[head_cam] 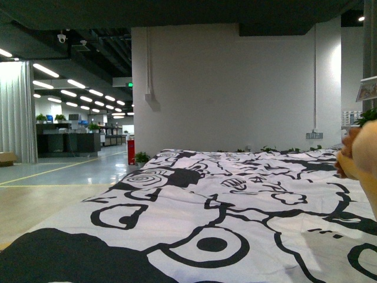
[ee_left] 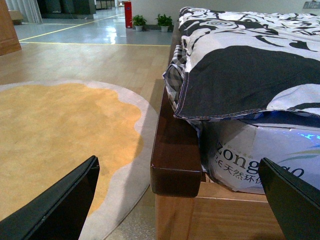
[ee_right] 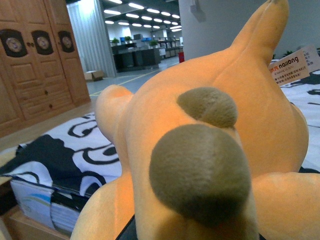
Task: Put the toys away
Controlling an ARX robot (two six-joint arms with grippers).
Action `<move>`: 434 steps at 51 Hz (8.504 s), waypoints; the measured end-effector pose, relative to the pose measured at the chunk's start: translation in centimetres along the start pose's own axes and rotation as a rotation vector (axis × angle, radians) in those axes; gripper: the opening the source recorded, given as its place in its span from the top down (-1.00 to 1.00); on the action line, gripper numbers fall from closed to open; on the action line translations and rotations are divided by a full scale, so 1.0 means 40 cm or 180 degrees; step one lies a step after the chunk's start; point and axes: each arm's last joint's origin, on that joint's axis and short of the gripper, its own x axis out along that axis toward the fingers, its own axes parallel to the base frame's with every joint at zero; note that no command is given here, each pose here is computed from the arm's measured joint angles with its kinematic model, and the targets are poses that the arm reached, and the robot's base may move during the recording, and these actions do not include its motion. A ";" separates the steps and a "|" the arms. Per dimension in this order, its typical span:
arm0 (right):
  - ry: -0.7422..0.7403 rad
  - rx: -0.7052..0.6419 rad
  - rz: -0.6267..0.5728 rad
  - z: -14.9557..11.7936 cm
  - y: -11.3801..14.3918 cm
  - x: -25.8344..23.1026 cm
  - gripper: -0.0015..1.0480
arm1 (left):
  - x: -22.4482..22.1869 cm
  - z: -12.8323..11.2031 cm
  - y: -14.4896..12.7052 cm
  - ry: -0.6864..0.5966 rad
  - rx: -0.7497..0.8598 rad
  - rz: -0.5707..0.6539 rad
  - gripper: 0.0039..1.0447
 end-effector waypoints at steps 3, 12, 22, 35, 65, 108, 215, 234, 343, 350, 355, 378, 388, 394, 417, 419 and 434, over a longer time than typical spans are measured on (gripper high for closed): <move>0.0038 -0.0032 -0.0030 -0.023 -0.003 -0.008 0.82 | 0.000 0.000 0.000 0.0000 0.0000 0.0000 -0.89; 0.0103 -0.0109 -0.0112 -0.074 -0.009 -0.017 0.82 | 0.000 0.000 0.000 0.0000 0.0000 0.0001 -0.89; -0.0035 -0.0266 -0.0114 -0.096 0.006 -0.017 0.82 | 0.000 0.000 0.000 0.0000 0.0000 0.0001 -0.89; 0.0010 -0.0334 0.0003 -0.133 0.035 -0.014 0.82 | 0.000 0.000 0.000 0.0000 0.0000 0.0001 -0.89; 0.0082 -0.0321 -0.0039 -0.140 0.036 -0.022 0.83 | 0.000 0.000 0.000 0.0000 0.0000 0.0000 -0.89; 0.0086 -0.0319 -0.0056 -0.140 0.035 -0.023 0.83 | 0.000 0.000 0.000 0.0002 0.0000 -0.0004 -0.89; 0.0086 -0.0319 -0.0038 -0.140 0.035 -0.023 0.83 | 0.000 0.000 0.000 0.0006 0.0002 -0.0001 -0.89; 0.0087 -0.0317 -0.0040 -0.140 0.035 -0.023 0.83 | 0.000 0.000 0.000 0.0006 0.0001 -0.0001 -0.89; 0.0088 -0.0317 -0.0044 -0.140 0.035 -0.023 0.83 | 0.000 0.000 0.000 0.0004 0.0001 -0.0001 -0.89; 0.0088 -0.0317 -0.0046 -0.140 0.035 -0.023 0.83 | 0.000 0.000 0.000 0.0004 0.0001 -0.0002 -0.89; 0.0088 -0.0317 -0.0045 -0.140 0.035 -0.023 0.83 | 0.000 0.000 0.000 0.0004 0.0001 -0.0001 -0.89; 0.0089 -0.0317 -0.0045 -0.141 0.035 -0.023 0.83 | 0.000 0.000 0.000 0.0002 0.0001 -0.0001 -0.89; 0.0089 -0.0318 -0.0046 -0.141 0.035 -0.023 0.83 | 0.000 0.000 0.000 0.0004 0.0001 -0.0002 -0.89; 0.0093 -0.0317 -0.0021 -0.141 0.036 -0.023 0.84 | 0.000 0.000 0.001 0.0002 0.0001 0.0022 -0.89; 0.0089 -0.0317 -0.0047 -0.141 0.035 -0.023 0.84 | 0.000 0.000 0.000 0.0002 0.0002 0.0000 -0.89; 0.0090 -0.0317 -0.0039 -0.141 0.035 -0.023 0.84 | 0.000 0.000 0.000 0.0002 0.0002 0.0001 -0.89; 0.0088 -0.0318 -0.0047 -0.140 0.035 -0.023 0.84 | 0.000 0.000 0.000 0.0002 0.0001 -0.0001 -0.89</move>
